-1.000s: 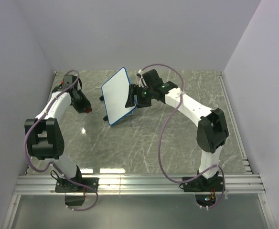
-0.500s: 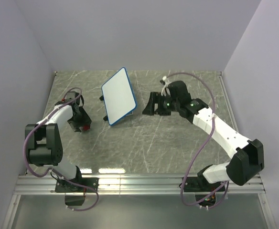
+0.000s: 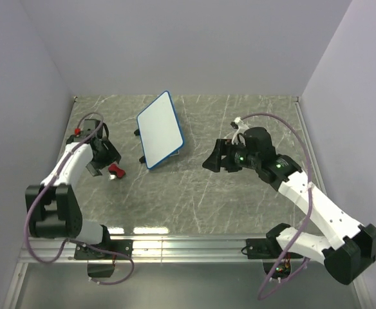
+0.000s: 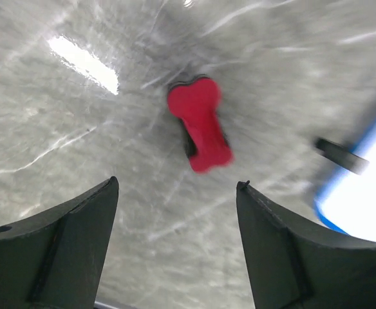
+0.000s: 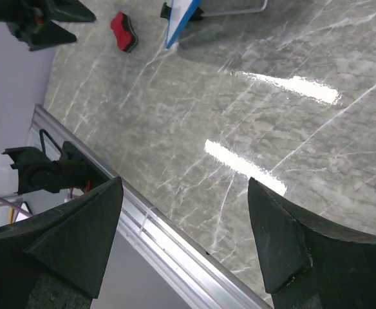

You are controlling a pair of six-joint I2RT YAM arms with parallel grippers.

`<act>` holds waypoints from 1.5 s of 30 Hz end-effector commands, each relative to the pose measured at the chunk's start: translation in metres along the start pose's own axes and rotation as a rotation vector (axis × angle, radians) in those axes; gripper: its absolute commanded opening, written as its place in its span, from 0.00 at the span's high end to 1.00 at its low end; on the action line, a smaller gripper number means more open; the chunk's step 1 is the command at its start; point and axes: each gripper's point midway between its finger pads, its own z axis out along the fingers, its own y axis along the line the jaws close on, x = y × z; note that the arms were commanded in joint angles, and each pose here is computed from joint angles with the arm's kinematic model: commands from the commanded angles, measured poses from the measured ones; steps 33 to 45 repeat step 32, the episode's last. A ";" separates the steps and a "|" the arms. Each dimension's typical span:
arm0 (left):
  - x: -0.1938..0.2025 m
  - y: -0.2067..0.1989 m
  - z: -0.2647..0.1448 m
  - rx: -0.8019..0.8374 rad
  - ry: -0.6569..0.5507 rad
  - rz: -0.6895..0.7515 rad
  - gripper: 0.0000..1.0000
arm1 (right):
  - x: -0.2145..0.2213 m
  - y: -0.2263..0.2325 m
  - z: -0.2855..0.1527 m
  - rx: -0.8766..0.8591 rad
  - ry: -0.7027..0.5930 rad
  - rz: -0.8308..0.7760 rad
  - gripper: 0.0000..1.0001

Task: Erase the whiteboard

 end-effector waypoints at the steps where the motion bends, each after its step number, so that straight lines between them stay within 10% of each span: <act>1: -0.024 -0.021 -0.068 0.157 -0.127 -0.025 0.23 | -0.002 0.002 -0.013 -0.004 -0.047 -0.031 0.15; 18: -0.069 -0.075 -0.313 0.814 -0.553 0.005 0.18 | 0.049 0.030 -0.058 -0.246 -0.062 -0.010 0.15; 29: -0.058 -0.086 -0.325 0.961 -0.595 0.054 0.31 | 0.067 0.022 -0.093 -0.189 -0.062 -0.112 0.15; 32: -0.063 -0.082 -0.310 0.905 -0.584 0.019 0.00 | 0.066 0.026 -0.101 -0.187 -0.062 -0.104 0.15; 45: -0.063 -0.082 -0.310 0.905 -0.584 0.019 0.00 | 0.066 0.026 -0.101 -0.187 -0.062 -0.104 0.15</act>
